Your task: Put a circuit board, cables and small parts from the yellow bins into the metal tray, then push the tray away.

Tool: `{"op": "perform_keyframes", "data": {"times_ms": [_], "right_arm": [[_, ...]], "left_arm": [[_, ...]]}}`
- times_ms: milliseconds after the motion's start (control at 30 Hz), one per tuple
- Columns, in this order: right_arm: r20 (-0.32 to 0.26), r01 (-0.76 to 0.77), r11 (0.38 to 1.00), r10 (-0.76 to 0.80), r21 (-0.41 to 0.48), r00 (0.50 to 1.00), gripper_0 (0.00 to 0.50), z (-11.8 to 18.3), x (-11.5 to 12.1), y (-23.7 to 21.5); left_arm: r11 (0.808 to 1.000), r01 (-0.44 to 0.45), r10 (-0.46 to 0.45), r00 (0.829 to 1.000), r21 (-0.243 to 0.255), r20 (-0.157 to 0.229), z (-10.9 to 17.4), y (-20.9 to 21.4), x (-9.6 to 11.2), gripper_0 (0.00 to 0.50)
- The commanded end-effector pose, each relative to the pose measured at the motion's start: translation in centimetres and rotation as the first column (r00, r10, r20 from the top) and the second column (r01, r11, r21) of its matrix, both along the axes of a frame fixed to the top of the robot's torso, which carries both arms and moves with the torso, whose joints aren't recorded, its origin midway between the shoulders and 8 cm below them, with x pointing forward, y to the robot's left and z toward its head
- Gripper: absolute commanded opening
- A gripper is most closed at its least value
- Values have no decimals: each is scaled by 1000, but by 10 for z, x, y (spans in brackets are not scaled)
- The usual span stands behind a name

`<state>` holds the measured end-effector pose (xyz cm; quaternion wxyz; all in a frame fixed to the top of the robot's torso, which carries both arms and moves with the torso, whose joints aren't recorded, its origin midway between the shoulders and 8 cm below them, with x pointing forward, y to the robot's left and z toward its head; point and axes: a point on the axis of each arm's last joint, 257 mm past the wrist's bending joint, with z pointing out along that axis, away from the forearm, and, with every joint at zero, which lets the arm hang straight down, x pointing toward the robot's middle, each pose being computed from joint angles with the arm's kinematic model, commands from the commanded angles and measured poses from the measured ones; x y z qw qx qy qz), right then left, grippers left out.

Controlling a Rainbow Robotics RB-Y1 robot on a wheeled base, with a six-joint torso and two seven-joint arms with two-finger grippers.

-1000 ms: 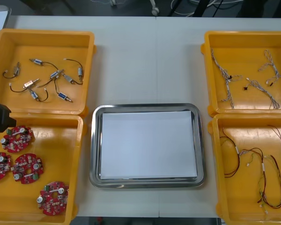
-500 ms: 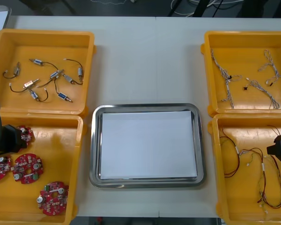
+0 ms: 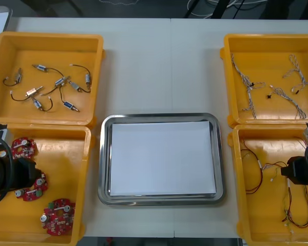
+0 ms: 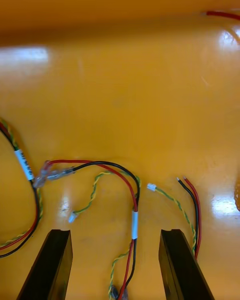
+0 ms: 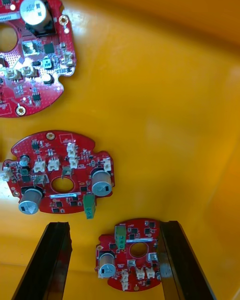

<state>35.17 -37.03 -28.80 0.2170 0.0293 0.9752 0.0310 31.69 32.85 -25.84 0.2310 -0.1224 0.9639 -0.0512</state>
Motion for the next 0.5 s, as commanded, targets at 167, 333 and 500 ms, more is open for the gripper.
{"op": "perform_keyframes", "data": {"times_ms": [167, 333, 500], "right_arm": [[-32, -11, 1000, 11, 2, 999, 500, -28, -9, -1], [-27, -7, 1000, 8, 17, 1000, 500, -42, -10, 1], [-37, -8, 1000, 8, 21, 999, 500, -52, -18, 3]], "left_arm": [[999, -39, 39, 999, -5, 3, -15, 5, -20, 500], [998, -62, 62, 998, -12, 0, -26, 5, -25, 500], [996, -95, 95, 996, -4, -4, -34, 3, -26, 500]]}}
